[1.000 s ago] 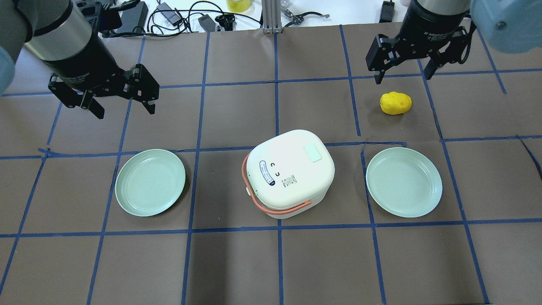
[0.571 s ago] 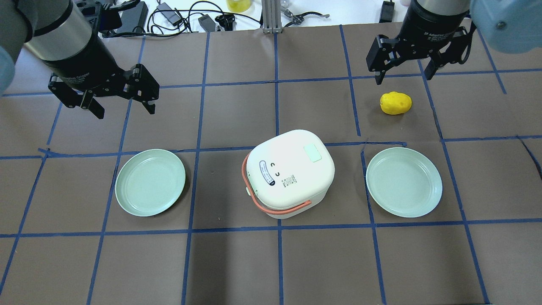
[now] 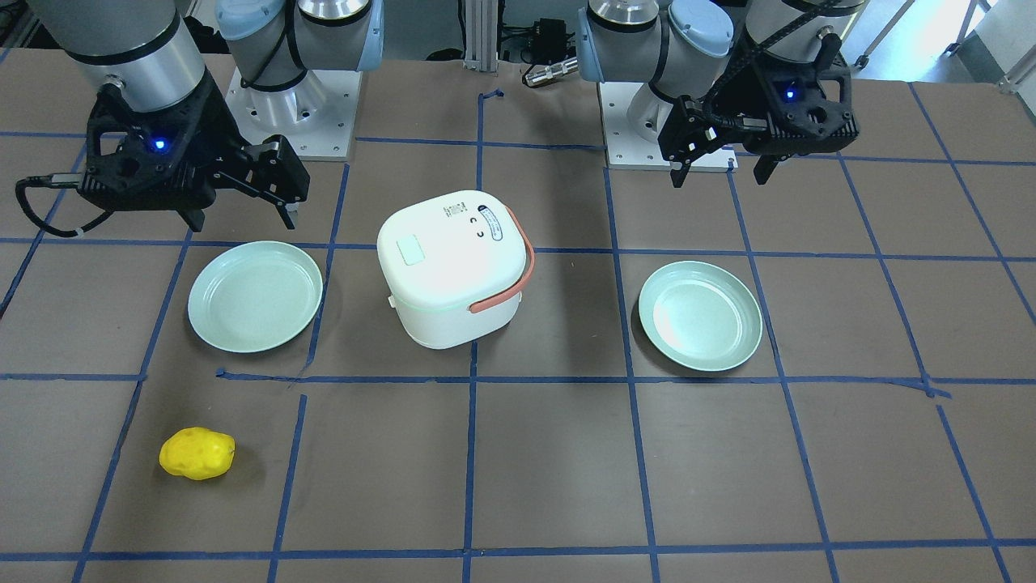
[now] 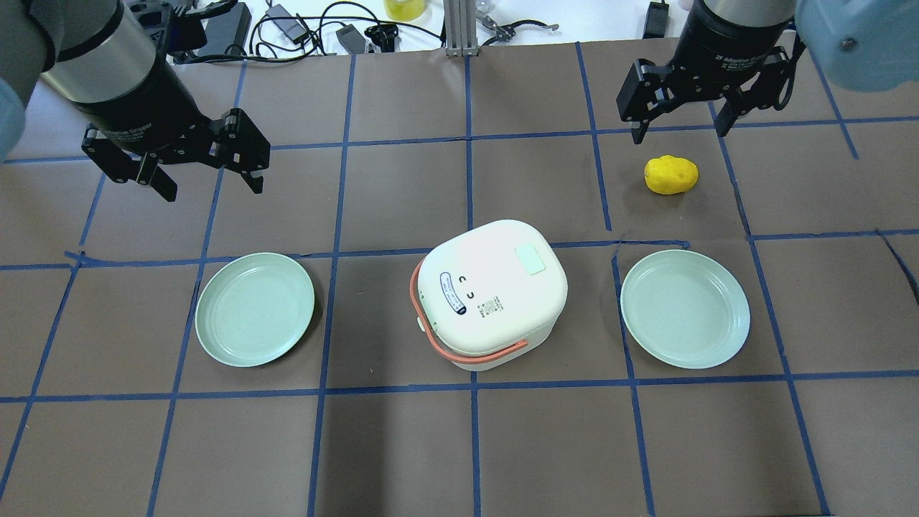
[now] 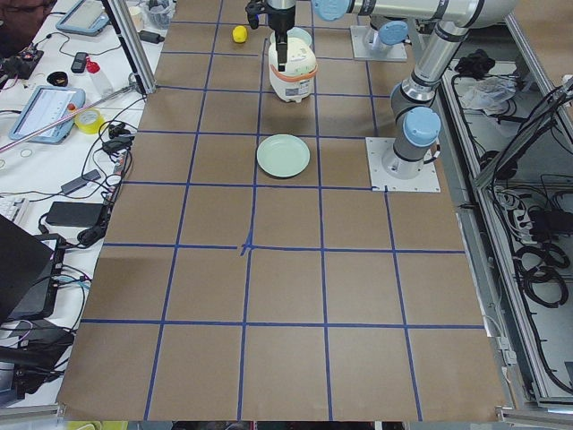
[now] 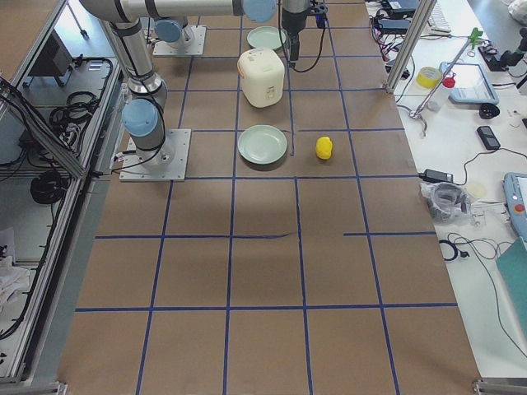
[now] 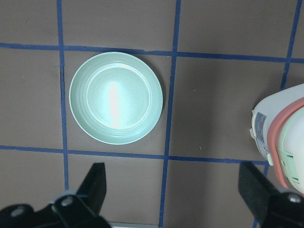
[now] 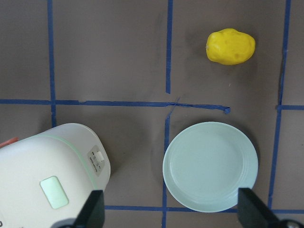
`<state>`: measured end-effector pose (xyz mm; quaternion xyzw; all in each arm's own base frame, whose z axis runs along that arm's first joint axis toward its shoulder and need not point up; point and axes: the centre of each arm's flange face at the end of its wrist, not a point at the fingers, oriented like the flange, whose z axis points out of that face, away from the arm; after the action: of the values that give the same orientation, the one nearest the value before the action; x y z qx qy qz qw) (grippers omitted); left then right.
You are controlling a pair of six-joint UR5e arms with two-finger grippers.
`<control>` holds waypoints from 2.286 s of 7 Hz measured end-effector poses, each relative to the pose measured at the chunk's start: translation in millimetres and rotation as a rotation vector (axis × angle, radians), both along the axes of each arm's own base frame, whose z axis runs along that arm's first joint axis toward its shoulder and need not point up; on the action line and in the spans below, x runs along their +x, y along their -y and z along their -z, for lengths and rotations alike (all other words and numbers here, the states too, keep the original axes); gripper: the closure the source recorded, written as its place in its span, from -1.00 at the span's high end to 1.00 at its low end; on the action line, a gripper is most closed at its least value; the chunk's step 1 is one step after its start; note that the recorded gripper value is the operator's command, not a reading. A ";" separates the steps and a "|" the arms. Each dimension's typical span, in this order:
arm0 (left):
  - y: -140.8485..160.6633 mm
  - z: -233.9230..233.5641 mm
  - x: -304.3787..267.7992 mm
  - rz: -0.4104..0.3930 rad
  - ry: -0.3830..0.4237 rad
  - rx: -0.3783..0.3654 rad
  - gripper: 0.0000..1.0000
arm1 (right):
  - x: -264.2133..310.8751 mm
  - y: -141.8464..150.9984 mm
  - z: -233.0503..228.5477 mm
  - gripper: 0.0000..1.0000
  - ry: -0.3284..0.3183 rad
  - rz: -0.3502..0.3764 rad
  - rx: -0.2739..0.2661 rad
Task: Press rice cooker button
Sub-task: 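Move the right gripper over the green button on the white rice cooker, then press the right gripper down on the green button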
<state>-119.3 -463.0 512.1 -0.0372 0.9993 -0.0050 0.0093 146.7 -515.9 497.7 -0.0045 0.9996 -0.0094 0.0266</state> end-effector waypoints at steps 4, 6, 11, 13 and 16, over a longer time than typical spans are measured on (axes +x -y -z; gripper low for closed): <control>0.0 0.0 0.0 0.000 0.000 0.000 1.00 | 40.1 -8.5 10.5 -0.78 0.027 -0.011 0.020; 0.2 0.2 0.0 0.000 0.000 0.001 1.00 | 61.9 -13.5 19.6 -0.95 0.025 -0.042 0.041; 0.0 0.0 0.0 0.000 0.000 0.000 1.00 | 102.9 -33.6 84.2 -1.00 0.008 -0.105 0.151; 0.0 0.0 0.0 0.000 0.000 0.000 1.00 | 112.2 -38.6 103.4 -1.00 0.003 -0.124 0.172; 0.0 0.0 0.0 0.000 0.000 0.000 1.00 | 124.9 -41.6 119.7 -1.00 0.022 -0.144 0.184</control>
<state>-119.3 -463.0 512.0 -0.0372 0.9993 -0.0050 0.0093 271.6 -474.3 378.0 -0.0739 0.9930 0.0841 0.0384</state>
